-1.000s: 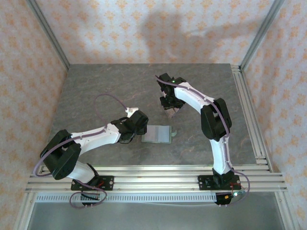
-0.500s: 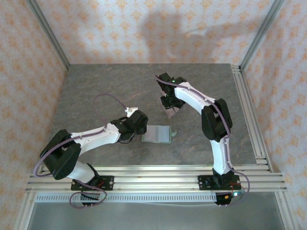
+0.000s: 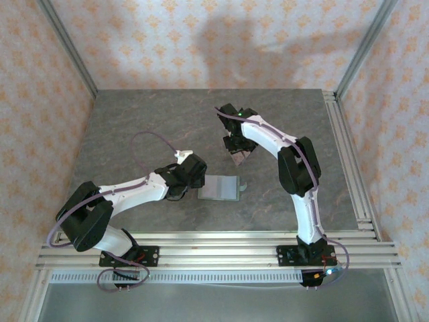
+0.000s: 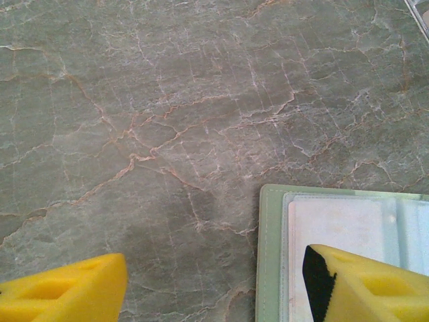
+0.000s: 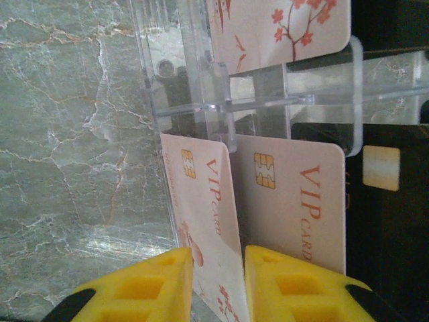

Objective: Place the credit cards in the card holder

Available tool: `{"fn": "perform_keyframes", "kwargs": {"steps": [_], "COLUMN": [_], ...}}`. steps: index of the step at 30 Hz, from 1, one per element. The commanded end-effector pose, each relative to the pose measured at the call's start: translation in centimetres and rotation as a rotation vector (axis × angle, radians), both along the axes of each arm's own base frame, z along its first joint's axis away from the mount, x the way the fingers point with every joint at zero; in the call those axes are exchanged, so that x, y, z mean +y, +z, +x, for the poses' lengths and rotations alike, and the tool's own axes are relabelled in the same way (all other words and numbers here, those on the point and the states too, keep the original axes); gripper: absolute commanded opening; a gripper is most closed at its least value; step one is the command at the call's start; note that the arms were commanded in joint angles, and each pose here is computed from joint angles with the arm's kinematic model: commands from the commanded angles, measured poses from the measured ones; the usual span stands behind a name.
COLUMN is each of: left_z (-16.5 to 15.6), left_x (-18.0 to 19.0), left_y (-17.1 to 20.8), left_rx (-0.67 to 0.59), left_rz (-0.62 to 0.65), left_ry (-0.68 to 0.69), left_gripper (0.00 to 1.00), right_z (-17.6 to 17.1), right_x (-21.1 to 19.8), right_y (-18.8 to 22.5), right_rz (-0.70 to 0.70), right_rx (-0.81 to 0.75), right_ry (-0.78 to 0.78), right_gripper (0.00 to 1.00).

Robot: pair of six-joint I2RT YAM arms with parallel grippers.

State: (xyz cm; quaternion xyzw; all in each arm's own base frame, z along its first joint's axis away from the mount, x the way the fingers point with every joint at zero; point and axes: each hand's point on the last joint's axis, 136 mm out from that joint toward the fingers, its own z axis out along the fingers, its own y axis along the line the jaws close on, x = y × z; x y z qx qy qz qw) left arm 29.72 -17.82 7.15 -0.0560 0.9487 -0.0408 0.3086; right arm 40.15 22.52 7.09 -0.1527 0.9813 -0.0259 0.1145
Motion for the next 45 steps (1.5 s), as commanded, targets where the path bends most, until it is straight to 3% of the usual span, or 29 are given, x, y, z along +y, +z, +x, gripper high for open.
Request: {"fn": "perform_keyframes", "kwargs": {"steps": [1,20,26,35,45], "left_z": [0.0,0.0,0.1,0.1,-1.2], "left_x": [0.9,1.0,1.0,1.4,3.8], "left_y": [0.0,0.1,0.2,0.0,-1.5], "left_rx": [-0.014,-0.015,-0.015,-0.006,0.05], "left_rz": [0.011,0.012,0.017,0.061,0.161], "left_ry": [0.038,0.04,0.036,0.012,0.05], "left_gripper": [0.71,0.71,0.71,0.71,0.71], "right_z": [-0.2,-0.8,-0.7,-0.8,-4.1], "right_x": [0.3,1.7,1.9,2.3,3.8], "right_y": [0.3,0.7,2.2,8.0,11.4], "right_rz": [-0.01,0.083,0.122,0.228,0.42], "right_rx": [0.011,0.046,0.04,-0.055,-0.092], "right_ry": [0.019,0.021,0.018,0.009,-0.014], "right_gripper": [0.24,0.0,0.0,0.0,0.0]}}
